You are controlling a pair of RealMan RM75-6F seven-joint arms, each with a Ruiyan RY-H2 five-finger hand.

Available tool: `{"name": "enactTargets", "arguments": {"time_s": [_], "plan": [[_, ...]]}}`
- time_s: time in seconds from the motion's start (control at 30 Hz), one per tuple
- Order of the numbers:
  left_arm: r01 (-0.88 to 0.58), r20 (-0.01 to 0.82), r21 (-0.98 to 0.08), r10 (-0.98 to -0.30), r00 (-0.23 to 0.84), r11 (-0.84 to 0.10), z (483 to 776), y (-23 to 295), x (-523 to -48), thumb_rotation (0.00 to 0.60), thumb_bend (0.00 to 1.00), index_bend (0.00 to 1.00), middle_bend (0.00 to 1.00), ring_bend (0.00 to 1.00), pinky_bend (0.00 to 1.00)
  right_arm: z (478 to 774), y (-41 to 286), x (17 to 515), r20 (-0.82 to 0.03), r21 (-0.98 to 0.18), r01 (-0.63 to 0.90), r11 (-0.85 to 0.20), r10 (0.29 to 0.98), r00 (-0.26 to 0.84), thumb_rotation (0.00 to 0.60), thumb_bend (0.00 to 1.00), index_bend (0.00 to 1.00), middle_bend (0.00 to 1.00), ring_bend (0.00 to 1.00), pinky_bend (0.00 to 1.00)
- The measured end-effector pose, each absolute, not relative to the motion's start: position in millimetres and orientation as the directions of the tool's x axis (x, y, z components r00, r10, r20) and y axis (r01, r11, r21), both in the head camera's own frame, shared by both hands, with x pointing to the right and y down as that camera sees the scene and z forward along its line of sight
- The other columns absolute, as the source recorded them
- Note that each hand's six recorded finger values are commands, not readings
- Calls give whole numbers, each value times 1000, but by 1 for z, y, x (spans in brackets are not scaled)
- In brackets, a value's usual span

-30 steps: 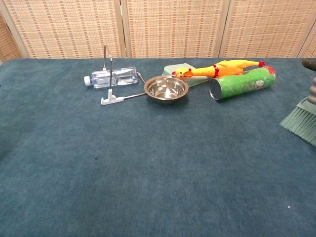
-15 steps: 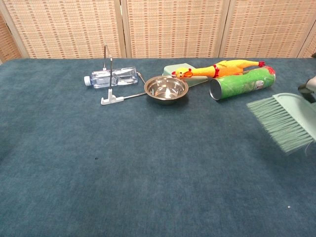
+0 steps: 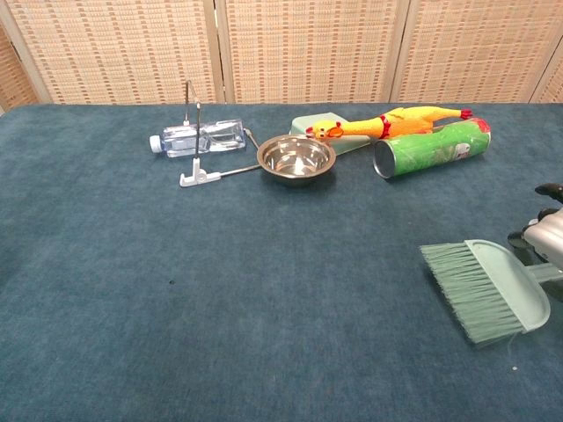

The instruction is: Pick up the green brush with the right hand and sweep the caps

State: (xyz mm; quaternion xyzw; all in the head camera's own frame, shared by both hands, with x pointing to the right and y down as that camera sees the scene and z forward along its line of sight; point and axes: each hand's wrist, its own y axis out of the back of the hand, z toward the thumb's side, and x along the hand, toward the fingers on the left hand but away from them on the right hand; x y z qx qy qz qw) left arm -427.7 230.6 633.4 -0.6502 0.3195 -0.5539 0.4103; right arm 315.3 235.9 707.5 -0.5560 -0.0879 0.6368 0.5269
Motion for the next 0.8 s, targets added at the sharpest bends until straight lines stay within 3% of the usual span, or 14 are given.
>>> {"name": "enactTargets", "arguments": {"time_s": [0.1,0.3,0.43,0.63,0.8], "plan": [[40,461,-886,-869,178,-462,634,229,-428,600,456,0,0,0,85,708,241,319,-654,-677,-560,-478,740,158,600,164,0,11,24,0],[37,450,-892,-875,178,-451,633,227,-427,600,456,0,0,0,86,694,237,327,-663,-690,-493,-530,736,136,600,139,0,0,0,0],[21,412,-910,-894,177,-415,624,224,-429,600,458,0,0,0,85,671,223,338,-581,-758,-426,-494,808,97,600,139,0,0,0,0],[-5,306,-951,-942,134,-310,602,215,-444,600,454,0,0,0,62,619,199,379,-368,-897,-253,-363,929,-27,600,138,0,0,0,0],[18,297,-955,-948,114,-297,600,214,-450,600,453,0,0,0,48,613,197,393,-376,-905,-200,-375,926,-33,600,138,0,0,0,0]]}}
